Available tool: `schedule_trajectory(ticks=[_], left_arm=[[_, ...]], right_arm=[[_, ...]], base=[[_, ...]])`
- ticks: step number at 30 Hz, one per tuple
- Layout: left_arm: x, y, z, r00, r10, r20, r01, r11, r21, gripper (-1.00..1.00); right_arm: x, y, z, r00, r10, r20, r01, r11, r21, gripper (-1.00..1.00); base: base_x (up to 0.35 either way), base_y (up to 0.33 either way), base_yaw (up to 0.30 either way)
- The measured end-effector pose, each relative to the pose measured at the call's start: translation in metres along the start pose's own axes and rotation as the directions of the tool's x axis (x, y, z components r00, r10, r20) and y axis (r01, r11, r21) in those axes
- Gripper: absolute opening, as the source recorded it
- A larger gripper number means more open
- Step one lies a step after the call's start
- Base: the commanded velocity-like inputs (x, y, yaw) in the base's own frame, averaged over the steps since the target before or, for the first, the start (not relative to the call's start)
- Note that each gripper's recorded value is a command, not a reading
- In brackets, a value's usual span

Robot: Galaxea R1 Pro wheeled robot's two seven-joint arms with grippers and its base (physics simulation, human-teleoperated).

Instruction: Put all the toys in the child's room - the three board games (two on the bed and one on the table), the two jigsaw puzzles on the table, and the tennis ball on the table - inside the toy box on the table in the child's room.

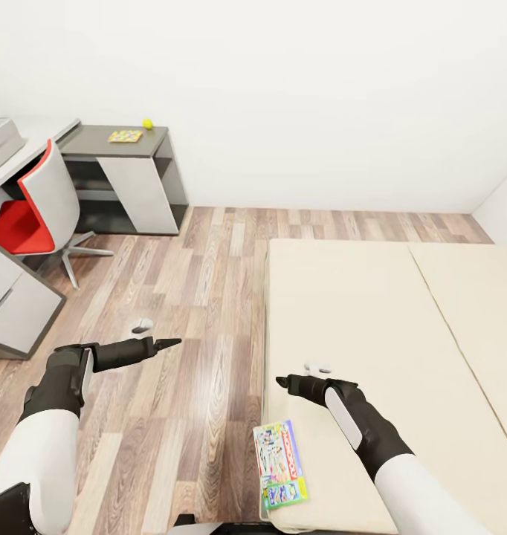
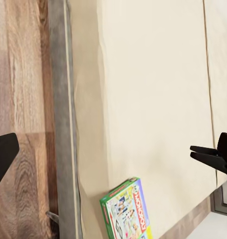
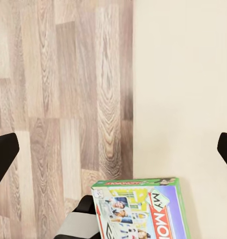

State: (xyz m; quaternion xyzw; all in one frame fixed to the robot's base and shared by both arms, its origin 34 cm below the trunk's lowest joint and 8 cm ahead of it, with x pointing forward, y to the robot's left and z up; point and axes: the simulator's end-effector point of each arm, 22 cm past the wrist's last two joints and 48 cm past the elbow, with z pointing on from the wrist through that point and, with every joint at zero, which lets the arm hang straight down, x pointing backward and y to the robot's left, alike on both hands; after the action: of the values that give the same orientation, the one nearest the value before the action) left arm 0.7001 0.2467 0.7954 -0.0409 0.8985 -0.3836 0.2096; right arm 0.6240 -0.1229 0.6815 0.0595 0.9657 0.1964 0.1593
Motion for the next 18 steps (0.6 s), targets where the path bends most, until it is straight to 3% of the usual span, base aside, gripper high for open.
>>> schedule_trajectory(ticks=[18], left_arm=[[-0.012, -0.012, -0.009, 1.0, 0.02, 0.021, -0.02, 1.0, 0.007, 1.0]], right_arm=[[-0.013, 0.007, -0.01, 1.0, -0.011, 0.028, 0.011, 1.0, -0.006, 1.0]], base=[[0.0, 0.0, 0.0]])
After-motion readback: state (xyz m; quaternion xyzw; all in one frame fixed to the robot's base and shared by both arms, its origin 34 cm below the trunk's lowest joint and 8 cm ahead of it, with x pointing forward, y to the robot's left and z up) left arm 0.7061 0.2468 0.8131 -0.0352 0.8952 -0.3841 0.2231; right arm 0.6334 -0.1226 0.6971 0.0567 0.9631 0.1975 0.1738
